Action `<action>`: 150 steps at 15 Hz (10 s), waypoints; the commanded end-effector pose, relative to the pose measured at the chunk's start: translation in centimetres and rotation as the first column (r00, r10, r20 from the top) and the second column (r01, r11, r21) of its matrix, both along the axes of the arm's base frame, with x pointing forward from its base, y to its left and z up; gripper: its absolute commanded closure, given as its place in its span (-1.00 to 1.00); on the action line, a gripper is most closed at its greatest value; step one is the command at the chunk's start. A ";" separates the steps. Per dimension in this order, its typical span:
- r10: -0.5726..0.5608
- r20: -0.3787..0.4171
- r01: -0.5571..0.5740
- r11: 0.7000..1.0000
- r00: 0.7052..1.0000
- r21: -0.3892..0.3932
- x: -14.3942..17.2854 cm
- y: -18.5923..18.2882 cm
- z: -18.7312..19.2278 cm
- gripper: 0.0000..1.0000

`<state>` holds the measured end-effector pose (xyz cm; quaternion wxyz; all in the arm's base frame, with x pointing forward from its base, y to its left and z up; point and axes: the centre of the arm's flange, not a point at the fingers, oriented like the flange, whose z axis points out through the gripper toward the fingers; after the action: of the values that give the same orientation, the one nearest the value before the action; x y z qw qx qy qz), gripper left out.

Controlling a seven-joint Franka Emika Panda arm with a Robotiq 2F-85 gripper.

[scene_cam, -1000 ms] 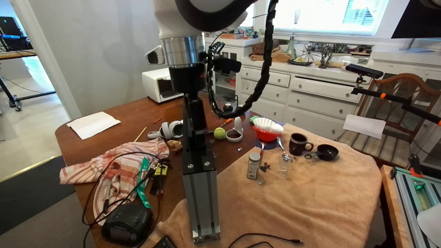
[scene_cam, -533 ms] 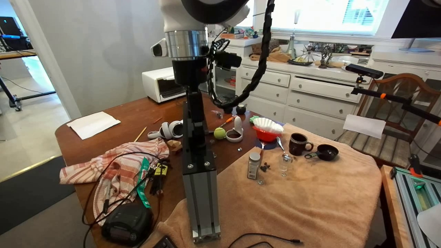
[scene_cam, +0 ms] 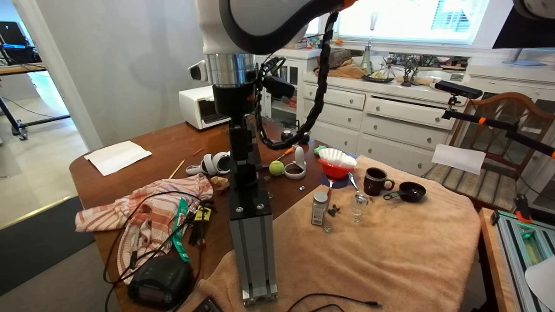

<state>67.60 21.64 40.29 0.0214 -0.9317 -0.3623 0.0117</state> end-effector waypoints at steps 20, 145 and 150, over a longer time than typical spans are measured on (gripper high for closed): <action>0.140 0.024 -0.140 0.990 0.990 -0.009 -1.2 -3.3 -1.1 -1.00; -0.845 0.372 0.898 0.436 0.384 0.064 12.8 -37.2 -9.9 0.57; -0.835 0.349 0.900 0.429 0.426 -0.073 12.2 -36.6 -11.3 0.57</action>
<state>79.35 -15.74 29.13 -0.1229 -0.9705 0.1830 -0.0974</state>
